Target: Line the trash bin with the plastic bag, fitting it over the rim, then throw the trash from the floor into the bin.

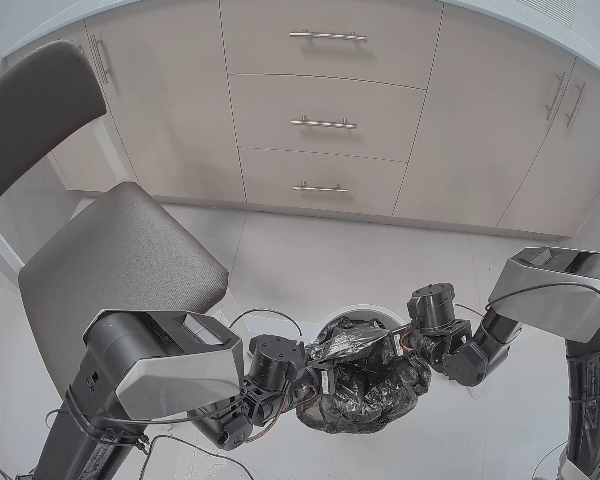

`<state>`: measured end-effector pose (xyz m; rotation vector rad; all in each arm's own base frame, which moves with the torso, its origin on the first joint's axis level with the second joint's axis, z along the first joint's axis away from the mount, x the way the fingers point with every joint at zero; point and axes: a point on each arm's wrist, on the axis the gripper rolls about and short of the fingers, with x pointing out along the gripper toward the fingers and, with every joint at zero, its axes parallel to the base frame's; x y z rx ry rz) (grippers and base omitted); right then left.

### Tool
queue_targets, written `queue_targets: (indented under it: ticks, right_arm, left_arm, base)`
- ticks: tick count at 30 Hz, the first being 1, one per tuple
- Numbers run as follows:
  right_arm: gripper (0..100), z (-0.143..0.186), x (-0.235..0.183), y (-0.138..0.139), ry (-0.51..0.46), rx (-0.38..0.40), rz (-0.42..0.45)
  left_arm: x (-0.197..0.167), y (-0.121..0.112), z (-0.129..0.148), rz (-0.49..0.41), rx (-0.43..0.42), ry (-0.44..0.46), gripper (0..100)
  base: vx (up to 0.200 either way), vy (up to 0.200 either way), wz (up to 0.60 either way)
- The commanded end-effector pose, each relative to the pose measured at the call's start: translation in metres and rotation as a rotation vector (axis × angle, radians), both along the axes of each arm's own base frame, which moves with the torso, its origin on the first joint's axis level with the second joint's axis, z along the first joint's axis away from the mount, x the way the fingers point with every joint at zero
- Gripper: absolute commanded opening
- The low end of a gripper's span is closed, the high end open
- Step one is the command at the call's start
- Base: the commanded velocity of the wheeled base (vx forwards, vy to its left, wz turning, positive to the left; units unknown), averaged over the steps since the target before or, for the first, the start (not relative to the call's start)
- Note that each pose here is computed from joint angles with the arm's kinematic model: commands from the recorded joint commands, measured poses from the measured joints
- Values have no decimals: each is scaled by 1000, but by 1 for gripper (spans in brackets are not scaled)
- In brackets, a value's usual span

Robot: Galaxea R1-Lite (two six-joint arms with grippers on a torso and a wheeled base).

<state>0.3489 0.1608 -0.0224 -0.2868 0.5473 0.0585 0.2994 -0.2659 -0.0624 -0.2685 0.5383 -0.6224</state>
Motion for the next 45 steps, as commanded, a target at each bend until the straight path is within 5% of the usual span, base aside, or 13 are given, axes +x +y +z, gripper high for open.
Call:
queue_targets:
  ticks: [1, 23, 45]
  right_arm:
    - [100, -1, 10, -5, -18, 11, -18]
    - [100, -10, 37, -11, -57, 41, -49]
    - [100, -4, 41, -9, -97, 65, -40]
  left_arm:
    - [5, -4, 16, 1, -8, -7, 0]
    - [18, -14, 34, -26, 143, 38, 0]
    - [14, -19, 41, 3, 146, 20, 0]
  base:
    - [0, 0, 0]
    - [0, 0, 0]
    - [0, 0, 0]
